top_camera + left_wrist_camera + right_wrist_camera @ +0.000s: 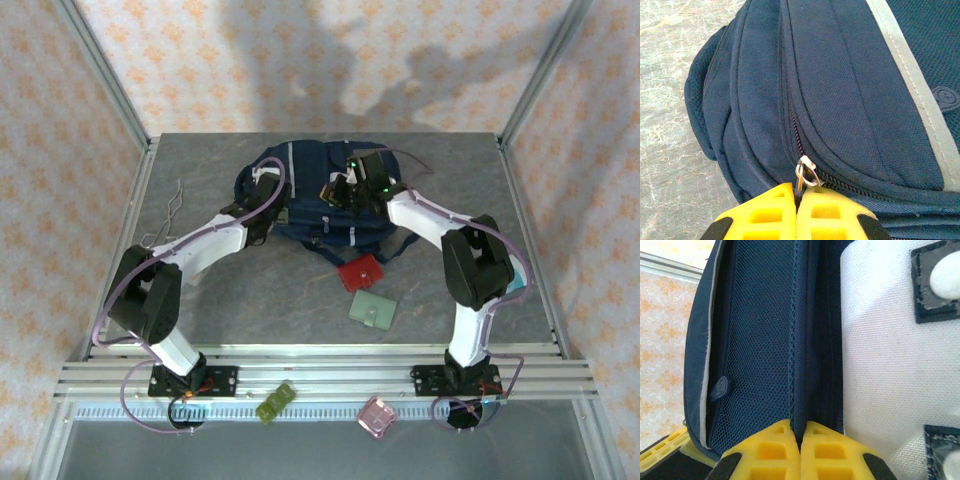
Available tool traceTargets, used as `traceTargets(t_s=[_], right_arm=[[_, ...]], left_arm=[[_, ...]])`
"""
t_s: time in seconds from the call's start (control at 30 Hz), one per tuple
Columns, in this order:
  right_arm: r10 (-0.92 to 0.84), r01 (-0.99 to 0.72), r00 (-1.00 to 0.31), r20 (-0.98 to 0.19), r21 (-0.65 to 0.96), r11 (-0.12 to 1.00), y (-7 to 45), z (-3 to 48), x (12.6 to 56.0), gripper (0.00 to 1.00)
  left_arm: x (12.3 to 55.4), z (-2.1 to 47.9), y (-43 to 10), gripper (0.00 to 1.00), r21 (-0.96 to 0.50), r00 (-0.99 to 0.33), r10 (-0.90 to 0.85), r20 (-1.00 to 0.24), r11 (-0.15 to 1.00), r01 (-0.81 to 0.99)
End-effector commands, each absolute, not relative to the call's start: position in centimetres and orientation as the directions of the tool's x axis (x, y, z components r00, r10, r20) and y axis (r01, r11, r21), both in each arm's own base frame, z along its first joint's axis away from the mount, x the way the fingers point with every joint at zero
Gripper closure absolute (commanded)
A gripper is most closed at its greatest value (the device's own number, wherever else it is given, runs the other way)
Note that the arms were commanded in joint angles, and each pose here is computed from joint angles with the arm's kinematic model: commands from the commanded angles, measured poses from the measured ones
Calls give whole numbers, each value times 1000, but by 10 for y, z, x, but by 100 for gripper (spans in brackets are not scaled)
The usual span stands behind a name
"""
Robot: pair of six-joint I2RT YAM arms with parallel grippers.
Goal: Pack the student bag
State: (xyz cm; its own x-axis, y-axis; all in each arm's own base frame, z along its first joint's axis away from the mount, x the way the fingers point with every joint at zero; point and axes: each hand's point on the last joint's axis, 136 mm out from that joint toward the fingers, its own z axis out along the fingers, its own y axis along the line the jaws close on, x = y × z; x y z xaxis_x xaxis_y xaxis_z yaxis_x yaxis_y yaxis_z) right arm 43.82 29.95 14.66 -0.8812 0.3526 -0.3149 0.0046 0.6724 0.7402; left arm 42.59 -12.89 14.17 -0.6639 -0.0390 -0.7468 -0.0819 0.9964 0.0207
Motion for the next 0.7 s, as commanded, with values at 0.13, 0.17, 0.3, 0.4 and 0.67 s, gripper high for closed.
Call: traceTargets(t_s=[0.13,0.17,0.3,0.4,0.67], right_arm=[[366,2,-826,-429,647,762,272,158,463,100],[362,-2,-823,-438,639,769,272,159,467,100],[351,-9,-801,-484,597,802,274,166,492,100],[349,-7,-783,-514,569,822,274,169,511,100],[383,50,-759,-527,539,841,260,170,548,100]], left_arm=[[402,151,-103,100,72,-671,-28,-741,990,-120],[398,150,-107,100,61,-673,-25,-739,993,-104],[374,145,-127,100,35,-688,4,-726,999,-31],[361,142,-146,100,-13,-696,7,-718,1000,24],[364,158,-235,100,-213,-663,-26,-748,956,202]])
